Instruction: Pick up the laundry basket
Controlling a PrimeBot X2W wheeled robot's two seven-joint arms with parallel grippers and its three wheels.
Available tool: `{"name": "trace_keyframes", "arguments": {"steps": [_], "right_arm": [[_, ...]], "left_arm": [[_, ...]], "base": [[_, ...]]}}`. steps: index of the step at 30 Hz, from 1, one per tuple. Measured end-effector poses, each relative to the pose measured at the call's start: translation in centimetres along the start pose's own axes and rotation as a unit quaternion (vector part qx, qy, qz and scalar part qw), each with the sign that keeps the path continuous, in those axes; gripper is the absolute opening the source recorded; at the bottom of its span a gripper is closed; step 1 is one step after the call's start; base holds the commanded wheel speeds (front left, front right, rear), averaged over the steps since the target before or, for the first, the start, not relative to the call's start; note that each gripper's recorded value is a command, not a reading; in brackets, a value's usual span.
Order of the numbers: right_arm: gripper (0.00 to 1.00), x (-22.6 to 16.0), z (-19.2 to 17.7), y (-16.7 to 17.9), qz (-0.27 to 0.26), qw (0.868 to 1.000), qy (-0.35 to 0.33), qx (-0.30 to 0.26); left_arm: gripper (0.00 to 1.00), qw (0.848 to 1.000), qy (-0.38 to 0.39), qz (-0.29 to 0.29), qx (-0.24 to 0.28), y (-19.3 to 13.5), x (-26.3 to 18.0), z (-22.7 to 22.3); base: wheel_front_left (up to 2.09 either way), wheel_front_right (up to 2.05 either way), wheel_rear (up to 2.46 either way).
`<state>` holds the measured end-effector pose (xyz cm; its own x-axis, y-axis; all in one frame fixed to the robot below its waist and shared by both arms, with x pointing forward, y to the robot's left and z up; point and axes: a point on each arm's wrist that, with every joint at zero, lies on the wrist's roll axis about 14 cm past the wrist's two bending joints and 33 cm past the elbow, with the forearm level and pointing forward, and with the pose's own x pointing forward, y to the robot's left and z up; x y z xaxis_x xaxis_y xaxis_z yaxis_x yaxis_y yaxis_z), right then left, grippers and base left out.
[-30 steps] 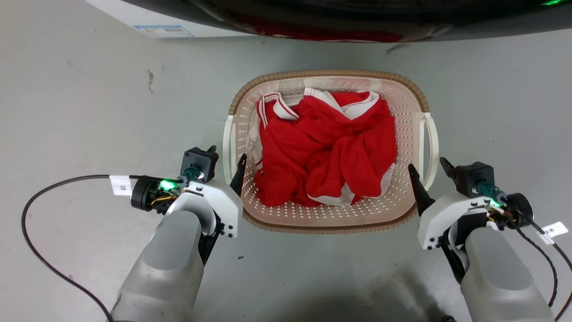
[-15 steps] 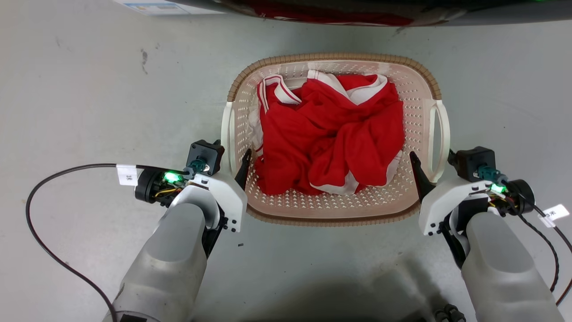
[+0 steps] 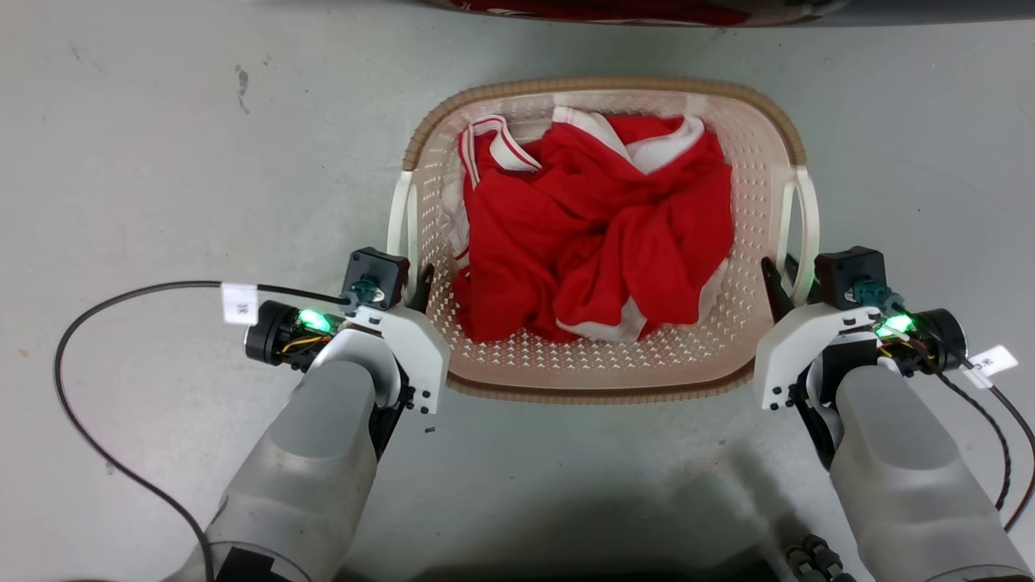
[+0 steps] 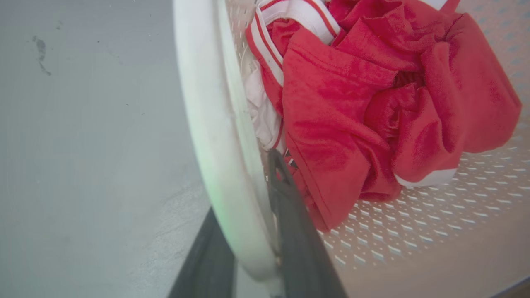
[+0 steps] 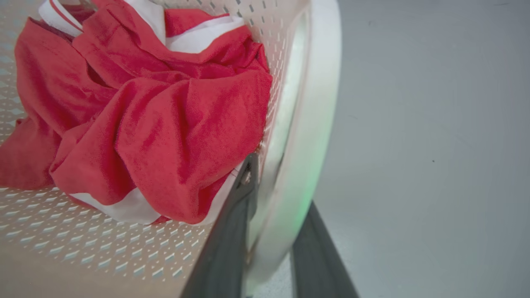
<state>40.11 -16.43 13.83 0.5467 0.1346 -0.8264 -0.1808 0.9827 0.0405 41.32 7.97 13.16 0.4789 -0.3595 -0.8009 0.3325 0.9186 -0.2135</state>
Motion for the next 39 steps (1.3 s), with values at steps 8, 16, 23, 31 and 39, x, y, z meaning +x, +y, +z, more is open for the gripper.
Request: {"name": "trace_keyframes", "arguments": {"steps": [8,16,23,31,39], "right_arm": [[0.0,-0.1,0.4,0.3,0.004,1.0,-0.002,-0.003],[0.0,-2.2,2.1,0.6,0.007,1.0,-0.018,-0.008],[0.0,-4.8,2.5,1.3,0.014,0.999,-0.022,-0.018],[0.0,-8.0,4.6,2.5,0.024,0.998,-0.046,-0.039],[0.0,-10.5,5.6,3.2,0.027,0.997,-0.044,-0.054]], "left_arm": [[0.0,1.0,-0.007,0.0,-0.004,0.1,-0.3,0.9],[0.0,1.0,-0.012,-0.002,-0.014,-0.9,-2.5,2.0],[0.0,1.0,-0.016,0.001,-0.021,-1.6,-5.2,3.0],[0.0,0.999,-0.015,0.013,-0.033,-2.1,-9.4,4.0],[0.0,0.999,-0.004,0.017,-0.036,-2.9,-12.3,4.1]], "base": [[0.0,0.0,0.0],[0.0,0.0,0.0],[0.0,0.0,0.0],[0.0,0.0,0.0],[0.0,0.0,0.0]]}}
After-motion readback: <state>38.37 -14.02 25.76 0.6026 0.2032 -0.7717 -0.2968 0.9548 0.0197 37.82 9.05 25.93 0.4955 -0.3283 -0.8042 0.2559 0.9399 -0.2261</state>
